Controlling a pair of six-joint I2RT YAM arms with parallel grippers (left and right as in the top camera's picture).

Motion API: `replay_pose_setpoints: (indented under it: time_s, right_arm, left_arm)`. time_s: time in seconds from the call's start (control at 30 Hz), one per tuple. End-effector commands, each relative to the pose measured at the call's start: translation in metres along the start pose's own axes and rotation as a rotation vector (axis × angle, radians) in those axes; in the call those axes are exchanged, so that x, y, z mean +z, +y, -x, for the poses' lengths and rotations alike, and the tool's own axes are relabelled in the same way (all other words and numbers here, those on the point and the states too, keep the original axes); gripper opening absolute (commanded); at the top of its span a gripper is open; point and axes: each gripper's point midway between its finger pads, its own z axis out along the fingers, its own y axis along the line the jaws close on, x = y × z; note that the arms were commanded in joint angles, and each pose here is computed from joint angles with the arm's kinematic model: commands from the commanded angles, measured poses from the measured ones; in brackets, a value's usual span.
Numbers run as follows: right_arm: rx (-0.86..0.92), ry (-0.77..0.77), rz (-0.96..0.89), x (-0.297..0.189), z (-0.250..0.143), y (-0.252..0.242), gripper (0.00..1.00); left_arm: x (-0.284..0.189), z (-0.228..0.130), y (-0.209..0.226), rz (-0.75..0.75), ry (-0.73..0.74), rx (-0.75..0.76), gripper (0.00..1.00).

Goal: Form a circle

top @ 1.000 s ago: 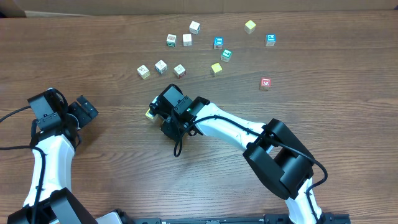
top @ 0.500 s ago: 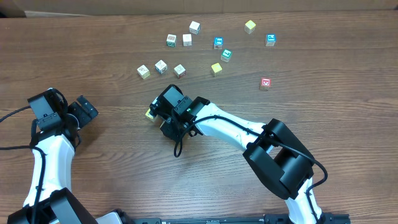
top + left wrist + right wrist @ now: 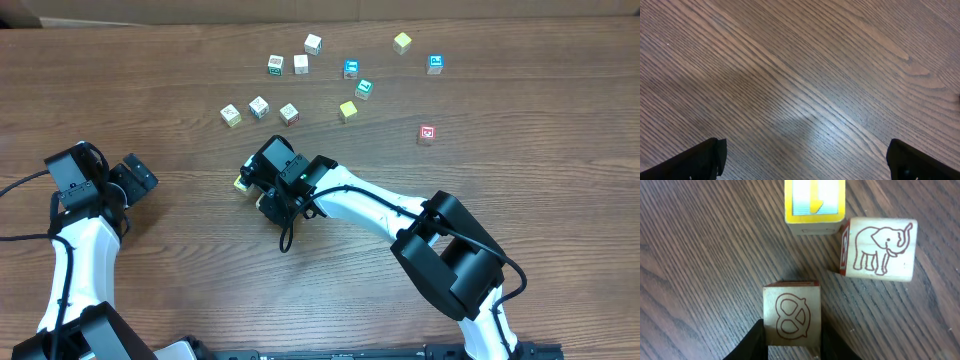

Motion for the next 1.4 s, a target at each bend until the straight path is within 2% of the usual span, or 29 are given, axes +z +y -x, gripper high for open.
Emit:
replay_pose_setpoints:
  time_s: [0.0, 0.33, 0.47, 0.57, 0.77, 0.9, 1.37]
  right_arm:
    - [-0.005, -0.005, 0.006, 0.0042, 0.0019, 0.0017, 0.24]
    - [-0.010, -0.013, 0.005, 0.0042, 0.0037, 0.0015, 0.26]
    - [-0.009, -0.013, 0.005, 0.0042, 0.0037, 0.0015, 0.37]
    - [-0.009, -0.008, 0.006, 0.0044, 0.0023, 0.0016, 0.40]
    - [-0.006, 0.006, 0.008, 0.0044, -0.0010, 0.0020, 0.38]
    - [-0.006, 0.006, 0.008, 0.0044, -0.0011, 0.0021, 0.31]
    - [-0.004, -0.008, 0.005, 0.0044, 0.0025, 0.0015, 0.31]
  left_arm:
    - [-0.0037, 0.0026, -0.0001, -0.005, -0.013, -0.012, 1.00]
    - [-0.0037, 0.0026, -0.0001, -0.005, -0.013, -0.012, 1.00]
    - [-0.0037, 0.0026, -0.0001, -0.005, -0.013, -0.012, 1.00]
    - [-0.0037, 0.0026, -0.0001, -0.005, -0.013, -0.012, 0.99]
    - [-0.0037, 0.0026, -0.0001, -0.005, -0.013, -0.012, 1.00]
    - [-0.0037, 0.0026, -0.0001, -0.005, -0.013, -0.012, 1.00]
    - [-0.0037, 0.0026, -0.0001, -0.005, -0.013, -0.012, 0.99]
